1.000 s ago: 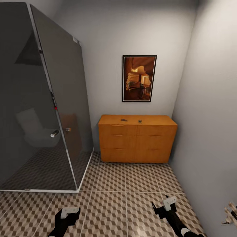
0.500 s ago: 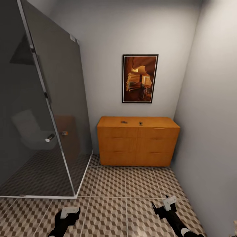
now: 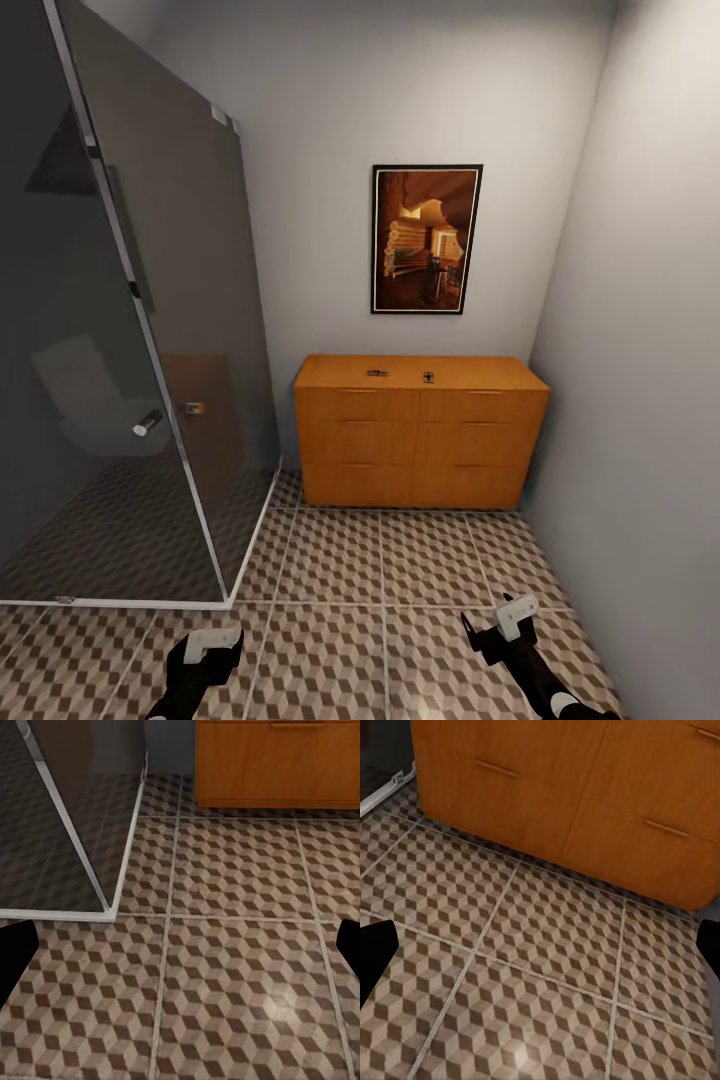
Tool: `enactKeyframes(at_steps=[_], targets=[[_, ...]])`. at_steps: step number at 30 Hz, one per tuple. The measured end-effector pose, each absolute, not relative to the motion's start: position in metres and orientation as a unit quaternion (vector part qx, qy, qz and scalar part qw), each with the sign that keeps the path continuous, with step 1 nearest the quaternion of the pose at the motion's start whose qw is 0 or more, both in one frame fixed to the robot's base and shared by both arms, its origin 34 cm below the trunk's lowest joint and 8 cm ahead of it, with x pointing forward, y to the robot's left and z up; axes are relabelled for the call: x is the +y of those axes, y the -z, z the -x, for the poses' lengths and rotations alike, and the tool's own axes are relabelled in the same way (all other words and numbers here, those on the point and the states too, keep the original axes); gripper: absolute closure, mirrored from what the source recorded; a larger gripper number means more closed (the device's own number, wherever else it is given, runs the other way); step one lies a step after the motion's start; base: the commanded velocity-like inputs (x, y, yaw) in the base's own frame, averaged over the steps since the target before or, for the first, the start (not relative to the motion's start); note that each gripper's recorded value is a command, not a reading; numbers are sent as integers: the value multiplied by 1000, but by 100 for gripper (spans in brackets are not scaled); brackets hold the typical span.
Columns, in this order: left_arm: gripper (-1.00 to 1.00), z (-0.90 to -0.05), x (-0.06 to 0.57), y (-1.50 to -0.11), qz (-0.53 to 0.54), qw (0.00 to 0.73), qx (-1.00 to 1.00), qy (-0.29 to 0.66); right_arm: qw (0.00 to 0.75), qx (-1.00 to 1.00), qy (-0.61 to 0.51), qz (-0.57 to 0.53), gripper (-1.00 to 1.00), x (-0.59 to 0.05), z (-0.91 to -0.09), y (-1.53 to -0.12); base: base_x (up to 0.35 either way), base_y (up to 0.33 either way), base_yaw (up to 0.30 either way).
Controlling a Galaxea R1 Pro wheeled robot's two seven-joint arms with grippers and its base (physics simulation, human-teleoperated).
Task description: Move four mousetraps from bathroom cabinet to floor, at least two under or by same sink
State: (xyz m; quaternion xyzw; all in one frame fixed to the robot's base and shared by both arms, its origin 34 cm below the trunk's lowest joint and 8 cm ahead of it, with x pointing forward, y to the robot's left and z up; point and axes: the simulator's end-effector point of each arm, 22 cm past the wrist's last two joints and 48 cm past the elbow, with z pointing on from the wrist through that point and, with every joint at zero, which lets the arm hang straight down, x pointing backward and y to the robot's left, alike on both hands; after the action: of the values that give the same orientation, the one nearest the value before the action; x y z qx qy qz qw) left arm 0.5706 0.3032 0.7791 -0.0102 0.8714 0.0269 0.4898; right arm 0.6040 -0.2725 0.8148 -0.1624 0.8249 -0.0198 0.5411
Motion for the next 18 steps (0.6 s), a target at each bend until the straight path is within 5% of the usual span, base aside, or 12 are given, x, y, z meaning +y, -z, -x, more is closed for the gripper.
enactKeyframes(at_steps=[18], targets=[[-100,-571,303,-779,10,490,871,-27,535,829,22,162,-100,-274,-603,-812,0,0,0]])
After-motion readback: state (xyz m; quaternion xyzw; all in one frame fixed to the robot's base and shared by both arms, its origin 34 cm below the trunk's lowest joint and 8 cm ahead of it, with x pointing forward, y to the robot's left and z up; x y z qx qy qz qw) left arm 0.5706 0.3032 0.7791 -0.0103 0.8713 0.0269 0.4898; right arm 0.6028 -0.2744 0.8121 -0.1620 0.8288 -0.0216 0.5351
